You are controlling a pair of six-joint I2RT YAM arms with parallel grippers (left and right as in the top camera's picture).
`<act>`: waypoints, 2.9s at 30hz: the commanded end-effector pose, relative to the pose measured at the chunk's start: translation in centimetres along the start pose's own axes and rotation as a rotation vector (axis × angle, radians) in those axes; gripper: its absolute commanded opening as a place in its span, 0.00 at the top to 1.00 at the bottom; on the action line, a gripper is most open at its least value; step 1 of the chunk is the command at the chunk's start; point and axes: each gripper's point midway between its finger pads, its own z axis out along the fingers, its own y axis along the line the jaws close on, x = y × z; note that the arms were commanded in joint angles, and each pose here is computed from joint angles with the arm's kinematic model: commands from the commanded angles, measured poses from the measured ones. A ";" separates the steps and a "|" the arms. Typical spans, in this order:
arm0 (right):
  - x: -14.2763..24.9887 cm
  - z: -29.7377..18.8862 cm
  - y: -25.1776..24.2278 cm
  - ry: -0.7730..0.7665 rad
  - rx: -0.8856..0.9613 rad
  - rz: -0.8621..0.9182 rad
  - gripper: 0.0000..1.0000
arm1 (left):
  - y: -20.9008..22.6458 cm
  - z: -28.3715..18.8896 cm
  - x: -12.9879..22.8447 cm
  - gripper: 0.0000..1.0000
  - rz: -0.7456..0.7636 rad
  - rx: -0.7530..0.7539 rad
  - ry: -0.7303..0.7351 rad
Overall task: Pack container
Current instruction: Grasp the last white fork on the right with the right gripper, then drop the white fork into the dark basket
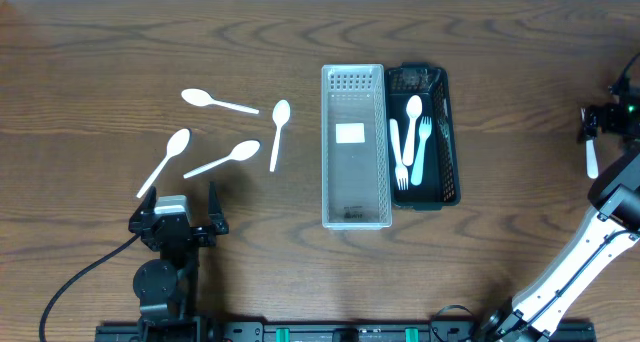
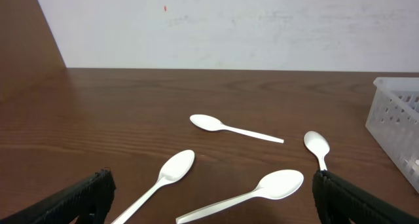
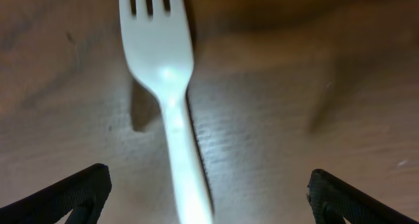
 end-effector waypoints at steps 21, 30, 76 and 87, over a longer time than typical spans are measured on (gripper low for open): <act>-1.0 3.7 2.1 0.064 0.061 -0.102 0.01 | 0.3 0.2 1.8 0.02 0.010 -0.018 0.046; -0.8 3.7 2.2 0.071 0.061 -0.040 0.72 | 0.3 0.2 1.8 0.02 0.010 -0.018 0.046; 5.3 -10.7 38.6 0.093 -0.277 -0.370 0.79 | 0.3 0.2 1.8 0.02 0.010 -0.018 0.046; 4.7 -11.0 36.5 0.076 -0.237 -0.341 0.37 | 0.3 0.2 1.8 0.02 0.010 -0.018 0.046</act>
